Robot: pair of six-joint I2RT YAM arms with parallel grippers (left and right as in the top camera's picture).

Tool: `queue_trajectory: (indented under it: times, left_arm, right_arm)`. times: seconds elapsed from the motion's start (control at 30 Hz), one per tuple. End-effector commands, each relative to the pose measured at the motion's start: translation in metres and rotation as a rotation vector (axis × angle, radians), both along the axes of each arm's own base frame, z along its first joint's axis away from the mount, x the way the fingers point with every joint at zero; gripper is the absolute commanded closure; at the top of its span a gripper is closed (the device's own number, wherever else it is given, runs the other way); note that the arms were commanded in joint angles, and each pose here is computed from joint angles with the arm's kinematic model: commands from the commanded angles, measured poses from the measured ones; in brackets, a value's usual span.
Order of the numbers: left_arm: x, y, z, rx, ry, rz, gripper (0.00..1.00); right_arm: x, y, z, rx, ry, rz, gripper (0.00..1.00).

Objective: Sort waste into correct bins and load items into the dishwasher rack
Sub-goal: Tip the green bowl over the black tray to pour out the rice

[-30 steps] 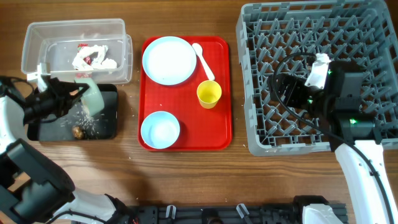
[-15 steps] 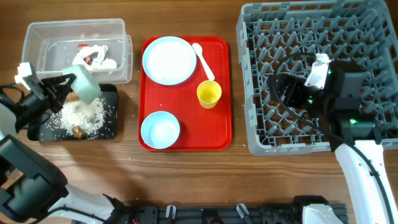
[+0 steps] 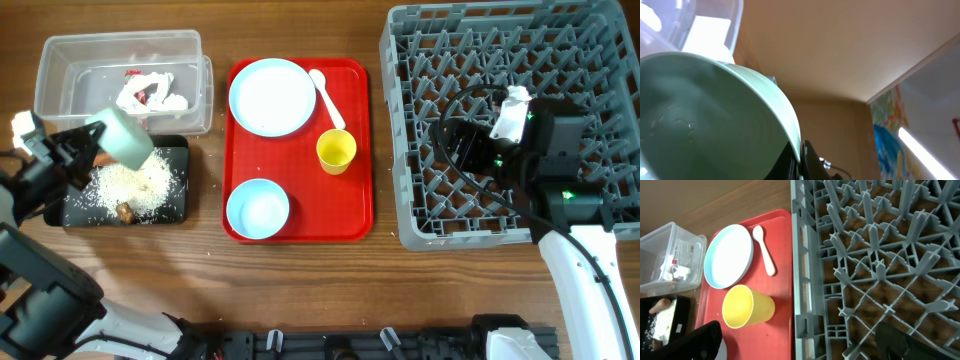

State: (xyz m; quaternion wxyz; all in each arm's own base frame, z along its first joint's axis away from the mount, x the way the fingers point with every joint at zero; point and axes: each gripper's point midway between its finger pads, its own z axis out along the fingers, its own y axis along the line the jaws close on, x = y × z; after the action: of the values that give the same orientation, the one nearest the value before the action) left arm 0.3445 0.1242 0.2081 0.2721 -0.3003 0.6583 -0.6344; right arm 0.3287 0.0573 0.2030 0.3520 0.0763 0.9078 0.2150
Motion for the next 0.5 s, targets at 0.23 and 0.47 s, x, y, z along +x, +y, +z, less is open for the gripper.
queue_trajectory:
  times: [0.23, 0.47]
  left_arm:
    - [-0.009, 0.008, 0.006, -0.153, 0.063, 0.043, 0.96]
    - [-0.012, 0.008, 0.007, -0.199, 0.104, 0.051, 0.96]
  right_arm:
    - [0.002, 0.008, 0.008, 0.051, -0.004, 0.014, 0.0]
    - [0.002, 0.008, 0.008, 0.05, -0.006, 0.014, 0.0]
